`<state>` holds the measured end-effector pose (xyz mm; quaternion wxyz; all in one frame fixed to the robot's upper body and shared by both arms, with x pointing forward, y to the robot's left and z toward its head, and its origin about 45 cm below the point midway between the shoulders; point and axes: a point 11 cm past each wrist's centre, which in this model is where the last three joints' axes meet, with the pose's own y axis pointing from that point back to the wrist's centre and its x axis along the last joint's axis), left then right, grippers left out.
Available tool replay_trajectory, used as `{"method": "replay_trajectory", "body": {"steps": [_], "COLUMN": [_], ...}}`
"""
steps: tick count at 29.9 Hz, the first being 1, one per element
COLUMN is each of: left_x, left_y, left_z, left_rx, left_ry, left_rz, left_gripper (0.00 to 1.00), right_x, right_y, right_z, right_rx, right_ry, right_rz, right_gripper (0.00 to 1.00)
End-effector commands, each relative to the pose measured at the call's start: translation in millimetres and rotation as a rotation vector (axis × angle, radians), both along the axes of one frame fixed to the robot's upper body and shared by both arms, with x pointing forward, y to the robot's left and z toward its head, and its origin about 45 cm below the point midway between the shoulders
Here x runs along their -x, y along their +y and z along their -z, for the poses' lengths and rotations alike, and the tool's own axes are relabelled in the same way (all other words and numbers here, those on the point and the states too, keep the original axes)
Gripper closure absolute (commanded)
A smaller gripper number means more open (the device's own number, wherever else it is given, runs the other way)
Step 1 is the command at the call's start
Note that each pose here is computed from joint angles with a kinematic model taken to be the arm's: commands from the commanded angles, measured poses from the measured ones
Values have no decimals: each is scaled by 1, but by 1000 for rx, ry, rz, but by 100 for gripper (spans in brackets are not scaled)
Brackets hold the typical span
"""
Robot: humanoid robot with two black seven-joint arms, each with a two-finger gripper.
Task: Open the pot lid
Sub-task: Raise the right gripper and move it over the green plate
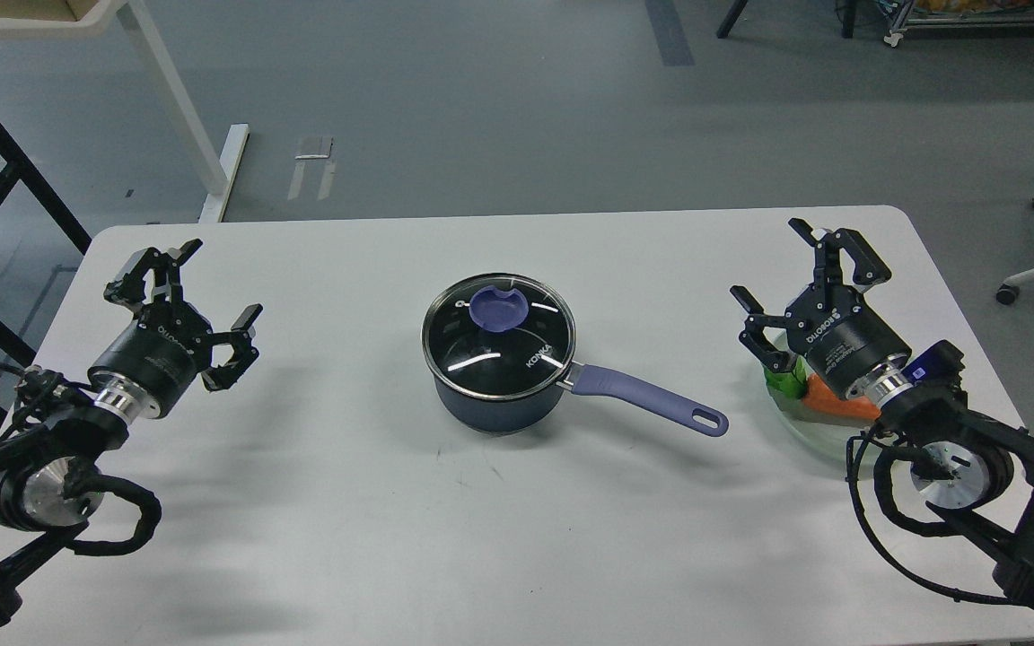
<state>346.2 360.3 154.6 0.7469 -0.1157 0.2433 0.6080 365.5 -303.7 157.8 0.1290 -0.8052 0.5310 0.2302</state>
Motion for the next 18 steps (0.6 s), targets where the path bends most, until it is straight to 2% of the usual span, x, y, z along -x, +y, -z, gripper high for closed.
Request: {"method": "replay_trajectory", "body": {"steps": [1,4,11,14,18], "left_x": [-1,2,-7,-19,-34], "left_y": [1,7,35,42,42], "left_z": [-1,1,-13,-28,-49], "left_rx": [2,-34,-108,-128,-144], "left_ry": [-6,11,-19,-54,-102], "left_rz": [-6,5,-32,-46,-38], "left_gripper": [1,1,1,1,1], "right_x": [-3,-9,-30,-38,-27], "right_y": [-3,-13,-76,-65,-40], "right_z": [-2,-10,-88,-126,-153], "right_rx": [14,50,297,420,615], "right_ry": [-3,-19,-187,-303,-417], "right_rz": [18,40,30,-104,-302], "right_gripper": [0,0,0,0,0]}}
